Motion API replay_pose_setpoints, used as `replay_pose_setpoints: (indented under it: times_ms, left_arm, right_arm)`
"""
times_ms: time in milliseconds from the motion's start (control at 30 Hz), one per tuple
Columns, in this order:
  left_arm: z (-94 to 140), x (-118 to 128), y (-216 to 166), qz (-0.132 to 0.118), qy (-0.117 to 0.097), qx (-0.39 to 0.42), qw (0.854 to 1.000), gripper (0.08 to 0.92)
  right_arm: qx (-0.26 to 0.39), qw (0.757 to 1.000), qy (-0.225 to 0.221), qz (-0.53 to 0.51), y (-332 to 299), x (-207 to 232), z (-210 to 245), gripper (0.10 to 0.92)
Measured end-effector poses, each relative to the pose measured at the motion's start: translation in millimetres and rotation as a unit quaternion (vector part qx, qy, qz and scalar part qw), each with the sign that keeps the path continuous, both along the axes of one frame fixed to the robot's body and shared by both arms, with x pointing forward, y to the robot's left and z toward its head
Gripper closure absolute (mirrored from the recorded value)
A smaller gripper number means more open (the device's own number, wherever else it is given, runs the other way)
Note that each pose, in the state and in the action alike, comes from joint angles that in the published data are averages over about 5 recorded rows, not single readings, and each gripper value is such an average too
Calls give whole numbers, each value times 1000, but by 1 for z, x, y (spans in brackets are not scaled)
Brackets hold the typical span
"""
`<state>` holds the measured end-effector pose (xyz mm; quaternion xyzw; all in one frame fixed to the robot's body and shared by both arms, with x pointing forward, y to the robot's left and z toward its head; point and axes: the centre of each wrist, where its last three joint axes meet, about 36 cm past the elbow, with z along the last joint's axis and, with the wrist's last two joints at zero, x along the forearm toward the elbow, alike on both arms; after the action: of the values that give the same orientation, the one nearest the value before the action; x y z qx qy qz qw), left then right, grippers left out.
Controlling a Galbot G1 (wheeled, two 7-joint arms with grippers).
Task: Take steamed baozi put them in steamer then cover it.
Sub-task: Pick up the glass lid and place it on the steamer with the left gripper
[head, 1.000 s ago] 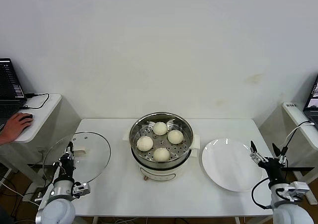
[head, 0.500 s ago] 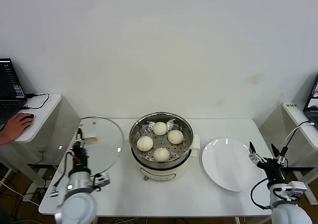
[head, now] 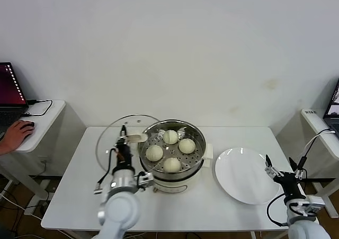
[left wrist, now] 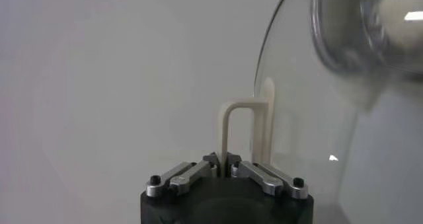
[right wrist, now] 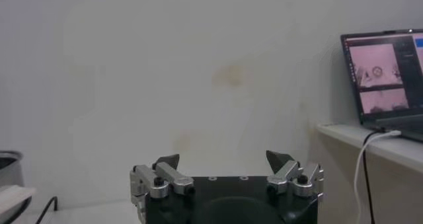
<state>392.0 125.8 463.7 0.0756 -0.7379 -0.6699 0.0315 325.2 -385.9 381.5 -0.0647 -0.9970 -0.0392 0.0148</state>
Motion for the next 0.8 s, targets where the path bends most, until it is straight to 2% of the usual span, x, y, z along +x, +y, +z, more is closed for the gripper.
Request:
replay_pose_setpoints:
  times_ms: [367,567,800]
  left_arm:
    - [1,31,-64,-48,10,-12,999,858]
    - [-5,46,-89,-61,21,-7,998,858]
    - [-20,55,-104,-62,48,4,997,858]
  right_arm:
    - [-3,1000,3,-10,-3,4,-5,199]
    - [-2,1000,5,-11,-3,5,-8,200]
    - [0,1000,4,-12,-4,5,-8,199]
